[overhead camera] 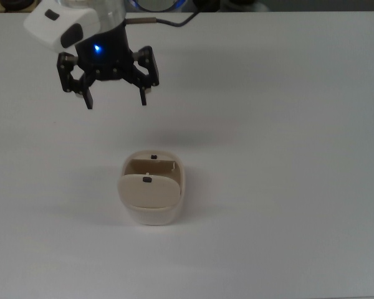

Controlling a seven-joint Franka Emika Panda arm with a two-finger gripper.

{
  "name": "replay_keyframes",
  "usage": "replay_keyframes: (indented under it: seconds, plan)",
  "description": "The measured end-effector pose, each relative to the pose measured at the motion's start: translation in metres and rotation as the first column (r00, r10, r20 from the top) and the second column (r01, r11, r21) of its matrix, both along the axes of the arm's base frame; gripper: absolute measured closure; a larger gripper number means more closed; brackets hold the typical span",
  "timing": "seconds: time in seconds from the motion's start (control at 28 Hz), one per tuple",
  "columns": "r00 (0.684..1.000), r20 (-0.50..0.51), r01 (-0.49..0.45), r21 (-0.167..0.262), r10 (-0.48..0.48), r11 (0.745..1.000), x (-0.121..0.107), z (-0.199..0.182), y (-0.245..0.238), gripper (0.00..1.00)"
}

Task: Close the trash can
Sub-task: 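Move the gripper toward the raised lid of the cream trash can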

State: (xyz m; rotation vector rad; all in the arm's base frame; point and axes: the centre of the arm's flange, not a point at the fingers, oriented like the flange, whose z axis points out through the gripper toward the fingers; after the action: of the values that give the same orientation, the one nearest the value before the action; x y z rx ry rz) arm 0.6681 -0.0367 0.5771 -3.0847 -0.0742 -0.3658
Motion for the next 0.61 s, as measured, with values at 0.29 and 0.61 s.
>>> replay_keyframes:
  seconds: [0.29, 0.61]
  plan:
    - [0.997, 0.076, 0.012, 0.001, -0.012, 1.0, 0.015, -0.007, 0.011, 0.22]
    - [0.985, 0.17, 0.007, -0.001, -0.007, 1.0, 0.023, 0.002, 0.017, 0.57]
